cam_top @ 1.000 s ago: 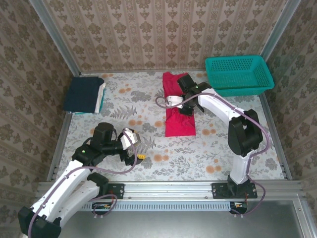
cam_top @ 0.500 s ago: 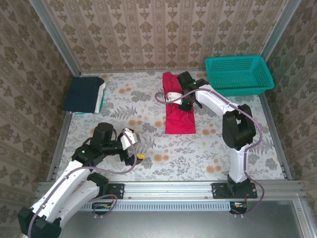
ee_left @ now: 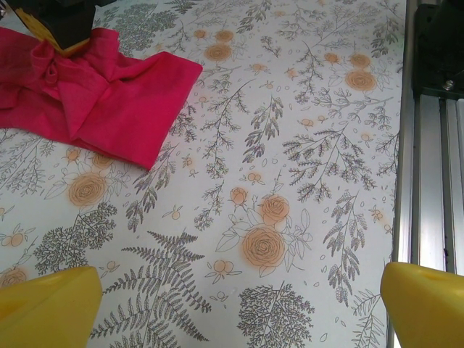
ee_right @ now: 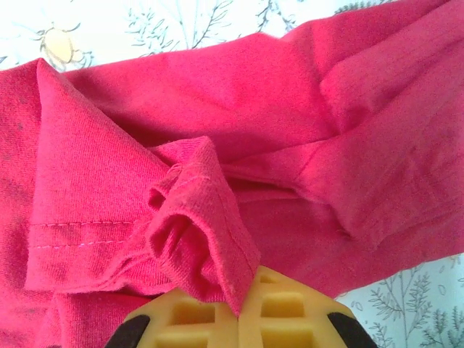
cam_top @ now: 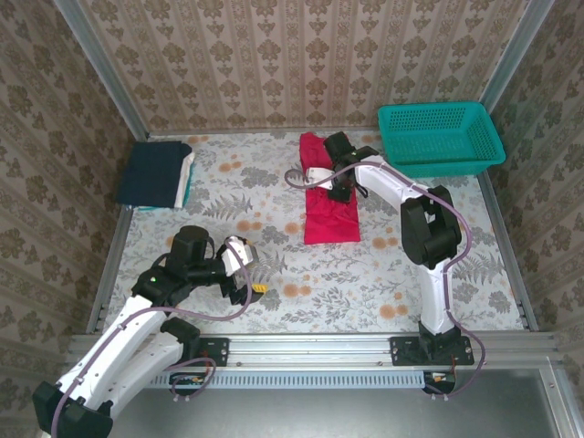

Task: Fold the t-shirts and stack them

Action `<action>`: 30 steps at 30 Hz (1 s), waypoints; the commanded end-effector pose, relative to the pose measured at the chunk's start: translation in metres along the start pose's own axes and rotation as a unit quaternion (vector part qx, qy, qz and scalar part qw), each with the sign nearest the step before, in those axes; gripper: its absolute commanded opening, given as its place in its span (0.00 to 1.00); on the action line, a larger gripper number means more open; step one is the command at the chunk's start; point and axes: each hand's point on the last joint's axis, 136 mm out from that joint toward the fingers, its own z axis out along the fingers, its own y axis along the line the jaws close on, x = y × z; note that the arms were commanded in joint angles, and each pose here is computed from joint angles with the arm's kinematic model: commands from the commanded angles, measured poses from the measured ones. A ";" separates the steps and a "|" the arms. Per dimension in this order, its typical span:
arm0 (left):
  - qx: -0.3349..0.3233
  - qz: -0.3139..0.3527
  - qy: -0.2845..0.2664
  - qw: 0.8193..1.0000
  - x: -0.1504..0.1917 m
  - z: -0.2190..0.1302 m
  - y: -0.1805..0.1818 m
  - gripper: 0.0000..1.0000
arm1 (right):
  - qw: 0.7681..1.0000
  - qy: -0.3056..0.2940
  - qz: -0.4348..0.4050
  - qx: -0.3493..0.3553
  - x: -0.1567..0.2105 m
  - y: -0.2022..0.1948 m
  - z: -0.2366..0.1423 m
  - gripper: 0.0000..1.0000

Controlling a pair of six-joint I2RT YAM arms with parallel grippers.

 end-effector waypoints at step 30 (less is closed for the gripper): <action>0.013 -0.002 -0.004 1.000 -0.003 0.003 -0.001 1.00 | 0.964 -0.070 0.252 0.057 -0.005 0.045 -0.001 0.73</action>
